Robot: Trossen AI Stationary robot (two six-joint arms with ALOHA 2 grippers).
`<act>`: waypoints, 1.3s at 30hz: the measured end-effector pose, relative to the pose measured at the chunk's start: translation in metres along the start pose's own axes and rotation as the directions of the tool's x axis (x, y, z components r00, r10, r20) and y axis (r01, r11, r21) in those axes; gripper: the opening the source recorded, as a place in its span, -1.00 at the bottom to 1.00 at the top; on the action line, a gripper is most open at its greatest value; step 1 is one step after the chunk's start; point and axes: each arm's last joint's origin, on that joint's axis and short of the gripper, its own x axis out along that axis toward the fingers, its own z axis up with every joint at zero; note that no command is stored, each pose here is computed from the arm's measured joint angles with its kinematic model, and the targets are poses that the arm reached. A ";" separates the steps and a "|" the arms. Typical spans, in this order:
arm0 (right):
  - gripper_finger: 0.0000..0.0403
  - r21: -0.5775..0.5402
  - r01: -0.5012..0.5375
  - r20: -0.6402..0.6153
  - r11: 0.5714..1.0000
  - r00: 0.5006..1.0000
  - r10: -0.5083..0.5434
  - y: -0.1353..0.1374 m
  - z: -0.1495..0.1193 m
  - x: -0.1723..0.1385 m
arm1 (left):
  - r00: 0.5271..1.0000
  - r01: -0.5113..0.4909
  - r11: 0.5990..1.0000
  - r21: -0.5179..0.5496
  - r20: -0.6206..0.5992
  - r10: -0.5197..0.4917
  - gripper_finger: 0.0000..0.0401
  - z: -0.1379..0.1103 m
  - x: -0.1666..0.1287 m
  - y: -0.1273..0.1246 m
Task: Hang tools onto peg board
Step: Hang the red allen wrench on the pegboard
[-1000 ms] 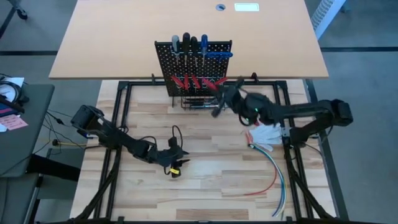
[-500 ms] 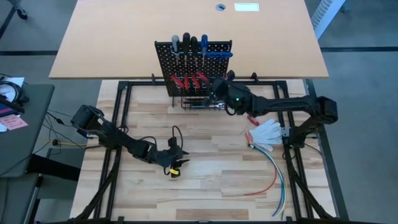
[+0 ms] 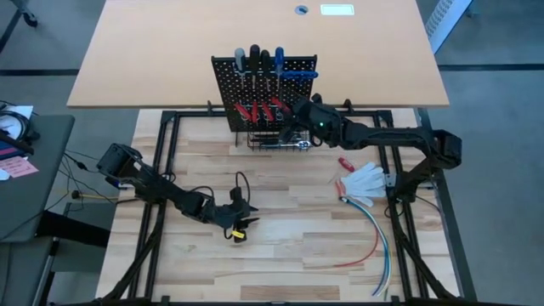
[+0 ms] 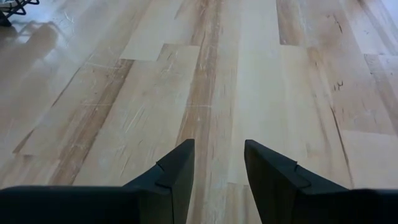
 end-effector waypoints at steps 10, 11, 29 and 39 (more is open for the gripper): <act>-0.35 -0.020 -0.025 -0.021 0.999 0.999 0.025 -0.002 -0.002 0.001 | 1.000 0.000 1.000 -0.001 0.000 0.000 -0.33 0.000 0.000 0.000; -0.30 -0.032 -0.029 -0.020 0.999 0.999 0.029 0.000 -0.002 0.000 | 1.000 0.000 1.000 -0.001 0.000 0.000 -0.33 0.000 0.000 0.000; -0.15 -0.196 -0.430 -0.368 0.881 0.865 0.340 0.055 0.001 -0.140 | 1.000 0.012 1.000 0.010 -0.011 -0.012 -0.33 -0.002 -0.002 -0.004; -0.25 -0.148 0.095 -0.783 0.984 0.596 -0.176 0.008 -0.113 -0.152 | 1.000 0.006 1.000 0.001 0.014 -0.006 -0.33 0.000 -0.002 -0.004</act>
